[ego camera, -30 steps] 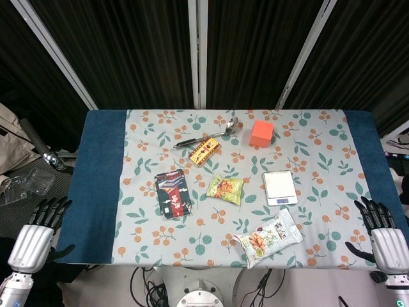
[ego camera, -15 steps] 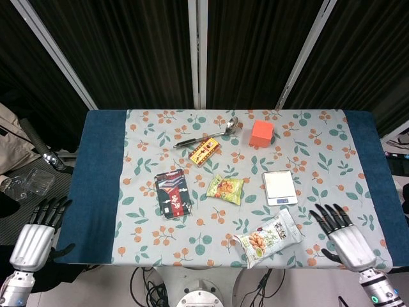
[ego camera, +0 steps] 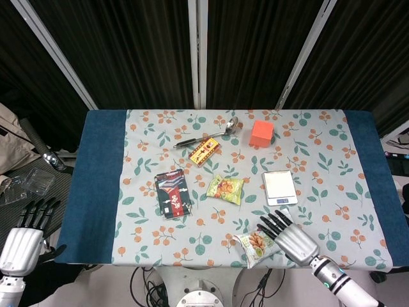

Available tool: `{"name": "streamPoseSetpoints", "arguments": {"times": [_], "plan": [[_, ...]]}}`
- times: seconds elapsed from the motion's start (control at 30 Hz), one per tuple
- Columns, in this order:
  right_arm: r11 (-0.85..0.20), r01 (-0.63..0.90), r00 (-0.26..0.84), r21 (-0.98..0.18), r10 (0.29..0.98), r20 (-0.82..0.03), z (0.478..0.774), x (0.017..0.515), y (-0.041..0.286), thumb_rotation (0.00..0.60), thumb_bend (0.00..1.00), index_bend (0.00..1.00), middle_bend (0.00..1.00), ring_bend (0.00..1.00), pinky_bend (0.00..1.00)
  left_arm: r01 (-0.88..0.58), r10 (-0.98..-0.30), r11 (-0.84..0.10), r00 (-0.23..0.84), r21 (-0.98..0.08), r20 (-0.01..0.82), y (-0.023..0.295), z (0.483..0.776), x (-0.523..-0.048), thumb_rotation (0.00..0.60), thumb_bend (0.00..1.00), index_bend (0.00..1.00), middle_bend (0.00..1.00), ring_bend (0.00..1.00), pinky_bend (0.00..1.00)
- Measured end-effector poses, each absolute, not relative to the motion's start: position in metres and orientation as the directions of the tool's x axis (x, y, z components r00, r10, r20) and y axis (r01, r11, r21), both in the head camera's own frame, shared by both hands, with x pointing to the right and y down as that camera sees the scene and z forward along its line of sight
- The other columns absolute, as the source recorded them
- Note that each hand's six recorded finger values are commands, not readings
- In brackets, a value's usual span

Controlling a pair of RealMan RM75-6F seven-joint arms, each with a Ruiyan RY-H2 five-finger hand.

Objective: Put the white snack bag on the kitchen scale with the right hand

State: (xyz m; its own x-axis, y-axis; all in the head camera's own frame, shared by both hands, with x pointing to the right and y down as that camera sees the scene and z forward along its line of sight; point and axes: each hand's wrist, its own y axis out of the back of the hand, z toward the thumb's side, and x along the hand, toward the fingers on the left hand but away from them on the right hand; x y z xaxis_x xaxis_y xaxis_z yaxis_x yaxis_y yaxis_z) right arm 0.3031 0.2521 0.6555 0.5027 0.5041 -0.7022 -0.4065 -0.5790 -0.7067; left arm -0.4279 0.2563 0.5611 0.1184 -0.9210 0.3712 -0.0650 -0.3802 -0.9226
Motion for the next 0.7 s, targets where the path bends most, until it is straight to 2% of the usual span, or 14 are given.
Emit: {"name": "streamPoseSetpoints", "arguments": {"times": [0.37,0.47,0.57,0.6,0.7], "plan": [[-0.668,-0.393,0.504,-0.633,0.419,-0.755,0.673,0.284,0.248,0.600,0.08,0.00,0.00,0.00,0.00,-0.078,-0.926,-0.369,0.114,-0.926,0.360,0.258,0.558,-0.432,0.600,0.00,0.05,0.04,0.00,0.00],[-0.680,-0.400,0.499,-0.615,0.402,-0.768,0.676,0.282,0.247,0.600,0.08,0.00,0.01,0.00,0.04,-0.078,-0.928,-0.366,0.107,-0.927,0.358,0.259,0.557,-0.435,0.600,0.00,0.05,0.04,0.00,0.00],[-0.678,-0.404,0.494,-0.614,0.403,-0.770,0.677,0.281,0.246,0.600,0.10,0.00,0.08,0.04,0.12,-0.080,-0.929,-0.364,0.101,-0.928,0.355,0.260,0.556,-0.437,0.600,0.00,0.05,0.04,0.00,0.00],[-0.676,-0.402,0.494,-0.617,0.408,-0.768,0.677,0.280,0.245,0.600,0.13,0.02,0.12,0.08,0.15,-0.081,-0.929,-0.363,0.100,-0.928,0.355,0.260,0.555,-0.438,0.600,0.00,0.05,0.04,0.00,0.00],[-0.681,-0.394,0.484,-0.618,0.418,-0.769,0.679,0.281,0.245,0.600,0.21,0.20,0.20,0.14,0.21,-0.083,-0.929,-0.365,0.100,-0.927,0.357,0.260,0.555,-0.438,0.600,0.00,0.05,0.04,0.00,0.00]]}}
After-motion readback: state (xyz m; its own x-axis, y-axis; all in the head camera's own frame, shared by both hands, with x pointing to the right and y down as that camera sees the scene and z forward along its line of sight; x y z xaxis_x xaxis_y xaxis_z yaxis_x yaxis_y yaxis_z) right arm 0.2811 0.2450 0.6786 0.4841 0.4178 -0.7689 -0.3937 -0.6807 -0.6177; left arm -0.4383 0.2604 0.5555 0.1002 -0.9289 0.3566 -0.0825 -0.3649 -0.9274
